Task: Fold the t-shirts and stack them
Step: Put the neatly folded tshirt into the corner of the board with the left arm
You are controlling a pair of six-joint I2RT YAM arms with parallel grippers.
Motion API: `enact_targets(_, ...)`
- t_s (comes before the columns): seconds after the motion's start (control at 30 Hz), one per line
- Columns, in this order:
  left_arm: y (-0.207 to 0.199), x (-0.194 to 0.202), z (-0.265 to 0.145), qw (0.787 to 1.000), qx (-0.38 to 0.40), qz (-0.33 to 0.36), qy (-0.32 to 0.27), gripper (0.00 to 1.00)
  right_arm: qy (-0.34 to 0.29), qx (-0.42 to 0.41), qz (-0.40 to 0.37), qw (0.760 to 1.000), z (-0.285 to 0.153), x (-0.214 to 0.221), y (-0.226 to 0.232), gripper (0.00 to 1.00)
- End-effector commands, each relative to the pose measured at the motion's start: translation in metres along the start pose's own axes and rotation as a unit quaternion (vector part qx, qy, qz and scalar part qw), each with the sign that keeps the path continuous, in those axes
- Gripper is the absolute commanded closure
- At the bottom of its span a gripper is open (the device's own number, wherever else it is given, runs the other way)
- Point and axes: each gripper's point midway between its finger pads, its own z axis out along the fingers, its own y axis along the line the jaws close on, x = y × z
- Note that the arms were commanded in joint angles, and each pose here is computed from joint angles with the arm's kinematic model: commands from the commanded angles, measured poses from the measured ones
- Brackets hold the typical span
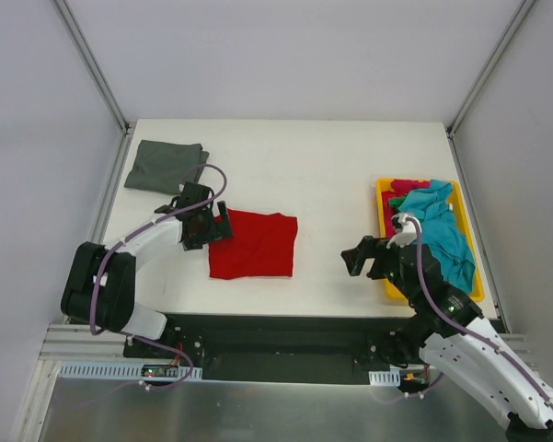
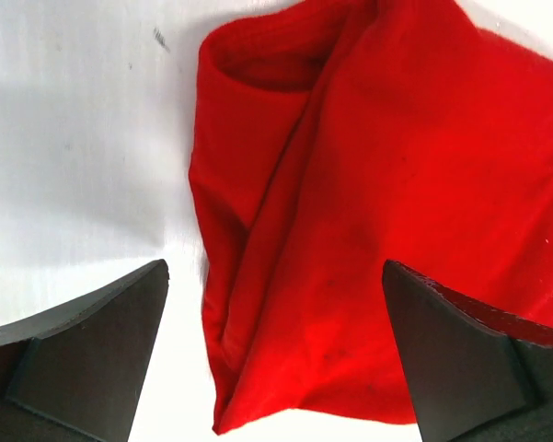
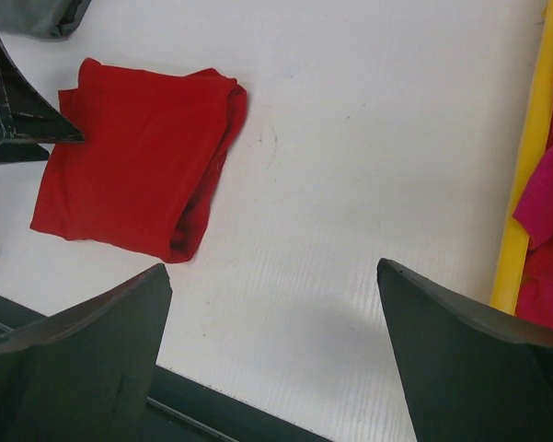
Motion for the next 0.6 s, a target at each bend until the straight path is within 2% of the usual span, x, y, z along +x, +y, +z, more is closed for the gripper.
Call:
enact_targets(0.0, -0.015, -0.013, 0.008, 0.999, 0.034, 0.032, 0.008, 0.01, 0.019, -0.006, -0.005, 1.000, -0.002, -0.001, 0.006, 0.04)
enact_targets(0.07, -0.017, -0.007, 0.013, 0.998, 0.041, 0.033, 0.026, 0.03, 0.026, -0.005, -0.006, 1.000, -0.001, 0.001, 0.006, 0.04)
enact_targets(0.2, -0.034, 0.005, 0.020, 0.993, 0.095, 0.040, 0.058, 0.19, 0.027, -0.003, -0.008, 1.000, 0.001, 0.001, 0.006, 0.04)
enact_targets(0.4, -0.033, 0.014, 0.031, 0.992, 0.092, 0.037, 0.082, 0.33, 0.019, 0.004, -0.008, 1.000, -0.001, 0.000, 0.001, 0.04)
enact_targets(0.47, -0.037, 0.013, 0.032, 0.991, 0.096, 0.043, 0.082, 0.43, 0.014, 0.006, -0.008, 1.000, -0.002, -0.001, 0.000, 0.04)
enact_targets(0.57, -0.046, 0.010, 0.032, 0.990, 0.099, 0.065, 0.077, 0.70, 0.013, 0.015, -0.009, 1.000, -0.003, -0.001, -0.003, 0.04)
